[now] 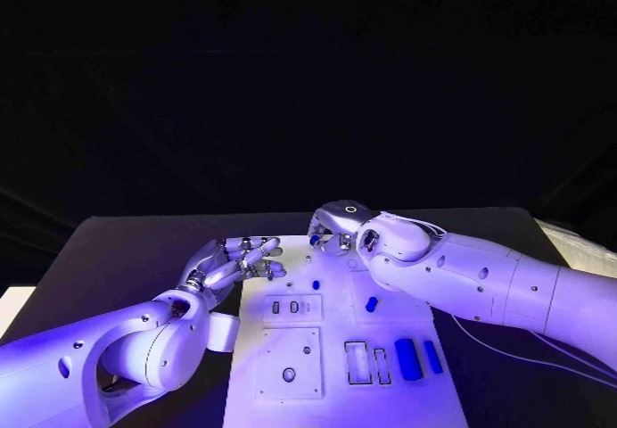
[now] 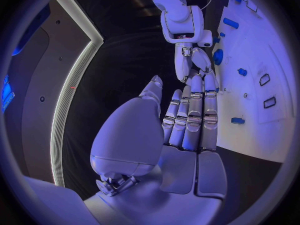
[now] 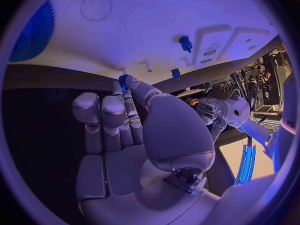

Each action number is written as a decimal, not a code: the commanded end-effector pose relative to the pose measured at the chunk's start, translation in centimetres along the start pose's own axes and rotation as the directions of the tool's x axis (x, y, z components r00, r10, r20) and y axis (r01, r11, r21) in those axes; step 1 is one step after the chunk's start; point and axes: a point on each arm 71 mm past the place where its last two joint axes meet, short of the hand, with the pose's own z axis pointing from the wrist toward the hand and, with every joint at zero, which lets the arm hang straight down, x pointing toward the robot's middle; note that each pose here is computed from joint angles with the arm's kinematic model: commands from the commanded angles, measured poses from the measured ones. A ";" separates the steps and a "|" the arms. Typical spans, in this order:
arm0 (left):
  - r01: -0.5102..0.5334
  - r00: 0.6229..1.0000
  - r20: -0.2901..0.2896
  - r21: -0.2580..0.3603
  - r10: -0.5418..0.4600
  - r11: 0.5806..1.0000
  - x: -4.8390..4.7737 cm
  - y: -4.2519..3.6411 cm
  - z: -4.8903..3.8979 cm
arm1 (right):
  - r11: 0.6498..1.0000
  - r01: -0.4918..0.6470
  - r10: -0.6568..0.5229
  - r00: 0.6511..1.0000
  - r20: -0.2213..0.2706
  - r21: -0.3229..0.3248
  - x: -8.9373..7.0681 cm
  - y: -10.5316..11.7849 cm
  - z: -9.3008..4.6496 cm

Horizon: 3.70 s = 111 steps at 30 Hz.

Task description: Assemble the parts on the task board

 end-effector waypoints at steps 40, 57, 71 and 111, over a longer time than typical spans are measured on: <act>-0.005 1.000 -0.005 0.006 0.005 1.000 -0.36 -0.33 -0.15 | 0.993 -0.084 0.080 0.996 0.045 0.082 -1.6 -3.0 -5.0; -0.006 1.000 -0.001 0.002 0.006 1.000 -0.81 -0.13 0.12 | 0.909 -0.187 0.246 0.962 -0.117 0.373 -1.4 -9.6 -9.1; -0.008 1.000 0.002 -0.002 0.008 1.000 -1.04 -0.01 0.30 | 0.909 -0.199 0.257 0.959 -0.117 0.367 -1.1 -8.8 -7.9; 0.004 1.000 -0.025 -0.012 -0.004 1.000 -0.87 0.12 0.40 | 0.938 -0.089 0.138 0.983 -0.123 0.335 -0.3 -7.9 -6.4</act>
